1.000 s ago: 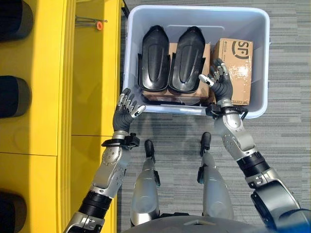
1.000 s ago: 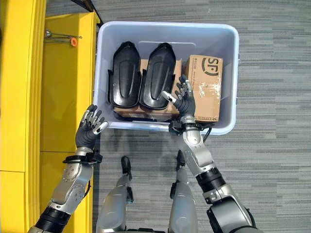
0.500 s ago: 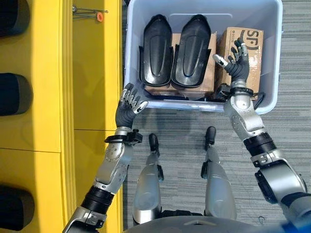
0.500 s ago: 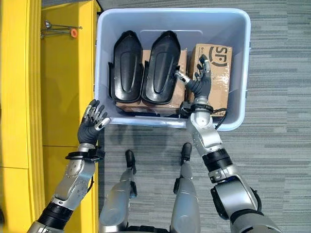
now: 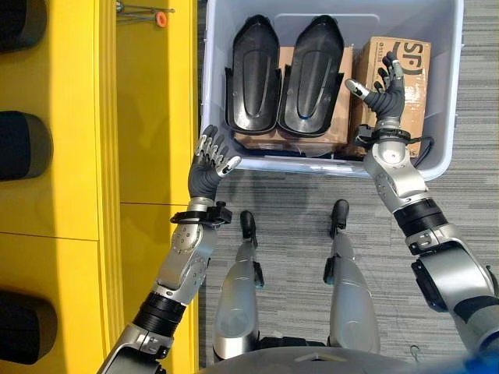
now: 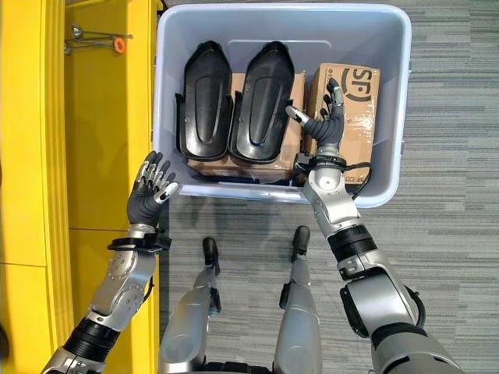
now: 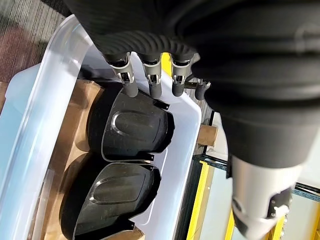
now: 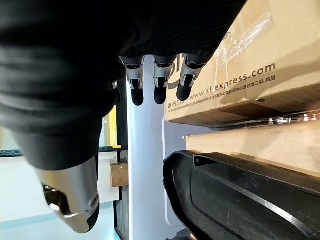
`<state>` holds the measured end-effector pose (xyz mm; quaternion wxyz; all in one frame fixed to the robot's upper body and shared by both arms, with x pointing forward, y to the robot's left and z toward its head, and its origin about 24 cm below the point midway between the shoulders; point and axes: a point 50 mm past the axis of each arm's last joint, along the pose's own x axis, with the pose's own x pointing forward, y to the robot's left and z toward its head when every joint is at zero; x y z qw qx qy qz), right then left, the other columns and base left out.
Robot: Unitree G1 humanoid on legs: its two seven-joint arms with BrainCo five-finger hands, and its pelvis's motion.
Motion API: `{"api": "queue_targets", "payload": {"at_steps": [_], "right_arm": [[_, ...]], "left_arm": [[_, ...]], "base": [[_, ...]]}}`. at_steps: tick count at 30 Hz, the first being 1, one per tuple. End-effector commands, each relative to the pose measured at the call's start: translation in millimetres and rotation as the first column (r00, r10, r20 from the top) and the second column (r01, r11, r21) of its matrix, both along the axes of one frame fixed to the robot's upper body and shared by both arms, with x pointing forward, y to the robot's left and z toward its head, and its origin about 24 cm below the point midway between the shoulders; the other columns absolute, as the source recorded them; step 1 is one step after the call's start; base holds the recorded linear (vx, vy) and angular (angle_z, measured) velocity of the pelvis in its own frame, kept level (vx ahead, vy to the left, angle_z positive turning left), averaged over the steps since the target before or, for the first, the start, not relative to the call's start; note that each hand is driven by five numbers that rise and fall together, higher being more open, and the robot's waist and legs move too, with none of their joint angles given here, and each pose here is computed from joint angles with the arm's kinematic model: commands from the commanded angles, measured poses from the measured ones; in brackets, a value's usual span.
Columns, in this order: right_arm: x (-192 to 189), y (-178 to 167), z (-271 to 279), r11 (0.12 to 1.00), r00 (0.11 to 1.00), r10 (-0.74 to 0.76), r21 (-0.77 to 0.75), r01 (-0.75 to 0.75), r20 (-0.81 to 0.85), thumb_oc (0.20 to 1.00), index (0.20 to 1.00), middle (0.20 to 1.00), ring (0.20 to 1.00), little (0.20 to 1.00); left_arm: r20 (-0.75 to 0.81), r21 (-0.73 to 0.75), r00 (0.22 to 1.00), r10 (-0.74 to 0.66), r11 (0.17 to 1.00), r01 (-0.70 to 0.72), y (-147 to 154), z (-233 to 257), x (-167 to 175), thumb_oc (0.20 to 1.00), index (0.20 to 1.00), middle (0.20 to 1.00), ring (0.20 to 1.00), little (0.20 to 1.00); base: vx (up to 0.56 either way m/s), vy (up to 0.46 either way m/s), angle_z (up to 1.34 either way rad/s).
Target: Move parts from the plastic box to the shelf.
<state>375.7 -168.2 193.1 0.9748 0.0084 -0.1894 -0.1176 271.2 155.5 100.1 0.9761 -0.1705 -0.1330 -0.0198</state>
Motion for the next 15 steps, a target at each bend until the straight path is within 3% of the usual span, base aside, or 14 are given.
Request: {"api": "queue_targets", "payload": {"at_steps": [1,15], "right_arm": [[4.6,19.5,48.7,0.998,0.987,0.044,-0.051,-0.037,0.156,1.0,1.0,1.0,1.0,1.0],[5.7,29.6,52.1,0.995,0.985,0.074,-0.073,-0.063,0.158,1.0,1.0,1.0,1.0,1.0]], "left_arm": [[0.119,0.04,0.993,-0.016,0.999,0.011,5.2,21.9,-3.8,1.0,1.0,1.0,1.0,1.0],[0.128,0.047,0.992,-0.011,0.999,0.005,5.2,24.3,-2.0,1.0,1.0,1.0,1.0,1.0]], "base": [[0.0,0.0,0.0],[0.0,-0.001,0.03]]}}
